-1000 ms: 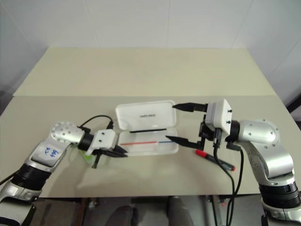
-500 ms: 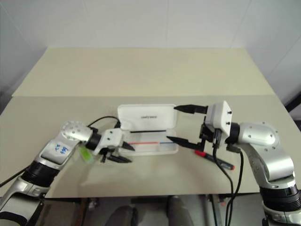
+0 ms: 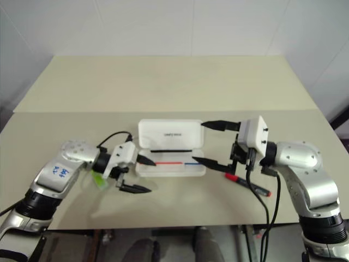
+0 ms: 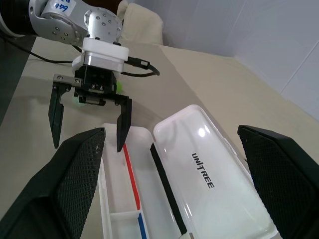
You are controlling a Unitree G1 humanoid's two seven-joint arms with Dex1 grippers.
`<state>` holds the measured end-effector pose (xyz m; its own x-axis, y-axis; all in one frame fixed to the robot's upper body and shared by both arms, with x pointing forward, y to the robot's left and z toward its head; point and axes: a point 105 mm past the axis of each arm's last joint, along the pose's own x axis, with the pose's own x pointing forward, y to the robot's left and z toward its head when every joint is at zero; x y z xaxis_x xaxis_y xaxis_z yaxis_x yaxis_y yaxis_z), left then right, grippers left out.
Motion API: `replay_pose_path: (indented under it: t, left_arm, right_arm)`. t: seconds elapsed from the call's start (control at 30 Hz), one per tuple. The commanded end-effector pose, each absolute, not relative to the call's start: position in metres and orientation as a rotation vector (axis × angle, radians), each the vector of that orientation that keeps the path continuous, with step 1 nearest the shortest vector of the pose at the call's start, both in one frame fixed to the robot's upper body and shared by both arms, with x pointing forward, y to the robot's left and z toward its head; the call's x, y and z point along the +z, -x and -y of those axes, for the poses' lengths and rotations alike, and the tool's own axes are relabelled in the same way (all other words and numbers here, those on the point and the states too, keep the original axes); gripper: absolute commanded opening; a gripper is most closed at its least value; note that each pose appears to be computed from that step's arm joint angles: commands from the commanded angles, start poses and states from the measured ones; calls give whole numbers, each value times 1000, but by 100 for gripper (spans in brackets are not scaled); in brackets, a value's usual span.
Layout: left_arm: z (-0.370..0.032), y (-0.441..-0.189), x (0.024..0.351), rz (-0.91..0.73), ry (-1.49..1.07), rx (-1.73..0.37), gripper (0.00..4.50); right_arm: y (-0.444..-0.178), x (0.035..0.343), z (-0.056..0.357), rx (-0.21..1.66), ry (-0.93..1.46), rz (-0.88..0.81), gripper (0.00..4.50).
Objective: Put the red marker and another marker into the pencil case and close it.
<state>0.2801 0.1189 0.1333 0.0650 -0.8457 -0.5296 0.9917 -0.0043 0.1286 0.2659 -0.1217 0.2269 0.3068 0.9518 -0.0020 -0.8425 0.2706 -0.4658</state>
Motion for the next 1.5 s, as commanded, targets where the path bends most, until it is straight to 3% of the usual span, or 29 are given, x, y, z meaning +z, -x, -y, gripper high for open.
replay_pose_path:
  t: [0.03, 0.47, 0.93, 1.1, 1.5]
  left_arm:
    - [-122, -271, 150, -276, -519, -1501, 443]
    - [-132, -265, 176, -81, -319, -1303, 447]
    - [-150, -266, 233, 92, -282, -1311, 447]
    - [-146, -258, 229, 90, -247, -1366, 447]
    - [-148, -252, 213, 21, -294, -1521, 447]
  right_arm:
    - [-266, 235, 120, 1246, 428, 351, 450]
    - [-274, 232, 128, 1244, 413, 322, 450]
    - [-277, 166, 239, 982, 392, -79, 450]
    - [-265, 151, 270, 924, 387, -184, 450]
    - [-253, 121, 271, 902, 301, -265, 450]
